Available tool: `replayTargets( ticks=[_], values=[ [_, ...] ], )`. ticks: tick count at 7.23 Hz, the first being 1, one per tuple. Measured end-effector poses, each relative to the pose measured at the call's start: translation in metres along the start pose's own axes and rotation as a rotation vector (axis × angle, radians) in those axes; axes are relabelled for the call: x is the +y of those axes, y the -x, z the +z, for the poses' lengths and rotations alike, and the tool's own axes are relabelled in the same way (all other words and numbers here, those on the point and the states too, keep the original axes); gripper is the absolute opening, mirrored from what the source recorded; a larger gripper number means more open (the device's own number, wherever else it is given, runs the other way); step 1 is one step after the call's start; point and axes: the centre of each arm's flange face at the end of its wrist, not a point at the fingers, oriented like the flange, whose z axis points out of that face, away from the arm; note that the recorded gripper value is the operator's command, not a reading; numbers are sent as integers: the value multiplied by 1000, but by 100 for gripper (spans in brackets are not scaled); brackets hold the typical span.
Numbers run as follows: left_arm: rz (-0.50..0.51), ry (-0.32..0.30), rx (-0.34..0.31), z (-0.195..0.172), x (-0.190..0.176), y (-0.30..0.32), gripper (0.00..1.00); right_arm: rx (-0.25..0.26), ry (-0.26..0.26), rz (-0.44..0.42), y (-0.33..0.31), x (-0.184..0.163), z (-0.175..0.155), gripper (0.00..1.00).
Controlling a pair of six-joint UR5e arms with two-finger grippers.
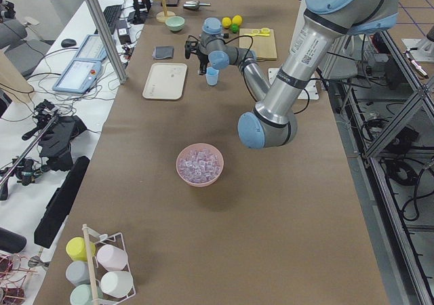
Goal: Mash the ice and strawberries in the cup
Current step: 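Carry the ice cube with the left gripper over the blue cup, then release the cube into the cup and return the left gripper to the bowl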
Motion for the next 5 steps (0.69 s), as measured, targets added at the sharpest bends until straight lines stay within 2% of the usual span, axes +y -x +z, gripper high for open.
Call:
replayTargets(
  ticks=[3, 4, 5],
  values=[
    [-42, -56, 32, 26, 51, -48, 0, 0, 2, -2, -1, 1, 1, 100],
    [-39, -75, 52, 35, 57, -51, 7, 0, 2, -2, -1, 1, 1, 100],
    [-37, -84, 67, 43, 59, -50, 97, -1, 2, -3, -1, 1, 1, 100]
  ],
)
